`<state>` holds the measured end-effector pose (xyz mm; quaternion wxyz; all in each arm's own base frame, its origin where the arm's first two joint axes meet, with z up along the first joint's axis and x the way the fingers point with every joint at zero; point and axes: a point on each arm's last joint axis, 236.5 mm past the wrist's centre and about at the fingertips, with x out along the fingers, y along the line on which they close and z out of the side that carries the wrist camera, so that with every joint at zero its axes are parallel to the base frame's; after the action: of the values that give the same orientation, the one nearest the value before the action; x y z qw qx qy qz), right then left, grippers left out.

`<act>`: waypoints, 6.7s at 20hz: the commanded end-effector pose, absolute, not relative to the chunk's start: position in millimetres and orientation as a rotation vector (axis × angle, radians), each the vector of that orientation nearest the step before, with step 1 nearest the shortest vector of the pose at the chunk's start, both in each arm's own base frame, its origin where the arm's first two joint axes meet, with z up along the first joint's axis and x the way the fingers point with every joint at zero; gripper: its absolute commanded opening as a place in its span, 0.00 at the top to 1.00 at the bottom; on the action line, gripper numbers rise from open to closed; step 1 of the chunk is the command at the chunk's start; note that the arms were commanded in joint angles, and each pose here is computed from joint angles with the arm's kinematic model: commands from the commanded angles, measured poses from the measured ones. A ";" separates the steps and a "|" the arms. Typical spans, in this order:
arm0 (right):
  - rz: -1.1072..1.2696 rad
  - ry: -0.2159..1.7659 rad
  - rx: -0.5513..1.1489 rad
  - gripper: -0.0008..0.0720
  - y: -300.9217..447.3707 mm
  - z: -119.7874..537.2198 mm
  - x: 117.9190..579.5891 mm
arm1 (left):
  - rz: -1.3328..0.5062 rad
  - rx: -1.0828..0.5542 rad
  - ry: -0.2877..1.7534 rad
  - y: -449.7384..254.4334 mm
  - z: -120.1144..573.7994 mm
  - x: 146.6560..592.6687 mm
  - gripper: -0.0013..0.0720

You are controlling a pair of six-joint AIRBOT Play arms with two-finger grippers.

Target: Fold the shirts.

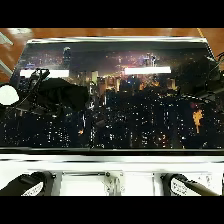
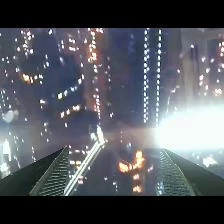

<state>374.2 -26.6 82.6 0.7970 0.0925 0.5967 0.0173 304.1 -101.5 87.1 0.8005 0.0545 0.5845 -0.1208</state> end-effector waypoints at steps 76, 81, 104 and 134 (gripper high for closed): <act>0.252 1.338 0.187 0.05 13.2 108.1 333.0 | -0.765 0.062 0.981 -357.5 144.0 330.4 0.93; 0.135 1.392 0.069 0.05 -18.3 118.4 299.7 | -0.748 0.034 1.117 -391.4 65.7 299.6 0.82; 0.375 1.603 0.612 0.05 84.6 -25.4 273.6 | -0.200 -0.568 1.508 -159.5 -101.7 315.9 0.01; 0.687 1.093 -0.013 0.90 193.7 99.6 311.7 | -0.430 -0.336 0.724 -157.5 166.8 406.4 0.93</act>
<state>280.4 215.7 8.5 0.7169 0.0714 0.6233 0.3040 404.7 -170.8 56.8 0.8328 -0.2163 0.4749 -0.1850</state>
